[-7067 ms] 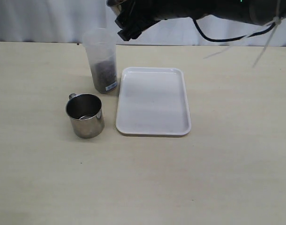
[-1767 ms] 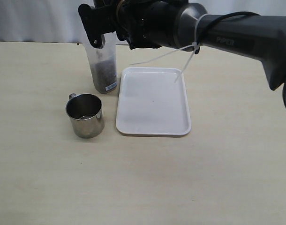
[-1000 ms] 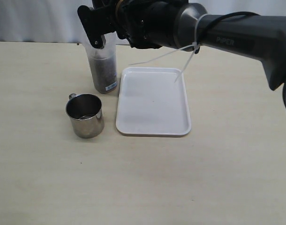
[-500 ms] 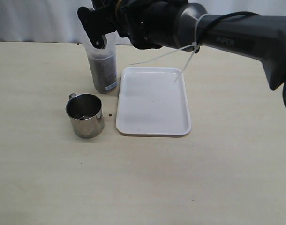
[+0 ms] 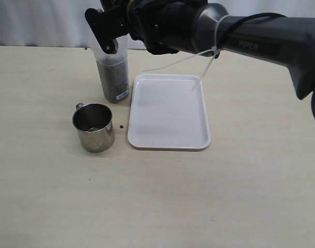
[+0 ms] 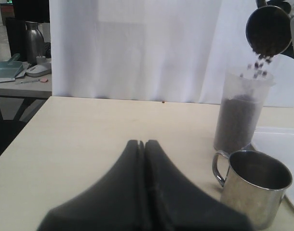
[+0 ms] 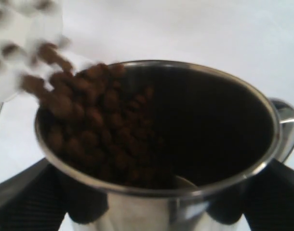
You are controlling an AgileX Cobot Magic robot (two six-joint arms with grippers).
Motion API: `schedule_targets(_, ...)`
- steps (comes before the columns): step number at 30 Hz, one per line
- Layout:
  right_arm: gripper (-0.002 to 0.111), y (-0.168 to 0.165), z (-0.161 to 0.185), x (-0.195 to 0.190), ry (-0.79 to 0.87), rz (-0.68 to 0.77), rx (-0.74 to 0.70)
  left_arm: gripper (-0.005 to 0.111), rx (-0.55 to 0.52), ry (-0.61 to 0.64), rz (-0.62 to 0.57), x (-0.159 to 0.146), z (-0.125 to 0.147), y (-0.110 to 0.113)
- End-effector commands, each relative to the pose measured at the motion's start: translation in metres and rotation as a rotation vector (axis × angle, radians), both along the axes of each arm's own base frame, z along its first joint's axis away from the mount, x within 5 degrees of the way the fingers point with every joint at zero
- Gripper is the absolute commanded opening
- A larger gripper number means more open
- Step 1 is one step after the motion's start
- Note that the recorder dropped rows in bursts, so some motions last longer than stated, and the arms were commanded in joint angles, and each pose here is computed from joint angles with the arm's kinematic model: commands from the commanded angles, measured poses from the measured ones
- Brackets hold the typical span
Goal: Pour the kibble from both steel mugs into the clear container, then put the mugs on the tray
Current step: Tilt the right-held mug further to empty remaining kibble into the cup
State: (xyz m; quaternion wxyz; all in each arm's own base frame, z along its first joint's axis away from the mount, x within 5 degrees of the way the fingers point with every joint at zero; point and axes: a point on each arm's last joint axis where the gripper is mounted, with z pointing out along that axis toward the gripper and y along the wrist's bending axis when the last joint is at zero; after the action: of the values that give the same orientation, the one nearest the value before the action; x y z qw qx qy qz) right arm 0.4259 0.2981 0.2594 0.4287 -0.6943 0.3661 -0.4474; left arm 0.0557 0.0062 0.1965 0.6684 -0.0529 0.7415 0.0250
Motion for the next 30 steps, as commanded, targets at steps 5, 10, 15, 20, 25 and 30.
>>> schedule_targets(5,0.005,0.003,-0.007,0.003,-0.022,0.012,-0.047,0.0,0.001,-0.01,-0.004,0.0,0.0,0.0)
schedule_targets(10,0.005,0.003,-0.009,0.004,-0.019,0.01,-0.047,0.0,0.001,-0.01,-0.004,0.0,0.0,0.0)
schedule_targets(15,0.005,0.003,-0.009,0.004,-0.019,0.01,-0.047,0.0,0.001,-0.01,-0.004,0.0,0.0,0.0)
schedule_targets(20,0.005,0.003,-0.009,0.004,-0.019,0.008,-0.047,0.0,0.001,-0.01,-0.004,0.0,0.0,0.0)
schedule_targets(25,0.005,0.003,-0.009,0.004,-0.021,0.009,-0.053,0.0,0.001,-0.01,-0.004,0.0,0.0,0.0)
schedule_targets(30,0.005,0.003,-0.009,0.004,-0.026,0.014,-0.072,0.0,0.0,-0.003,-0.004,0.0,-0.001,0.0)
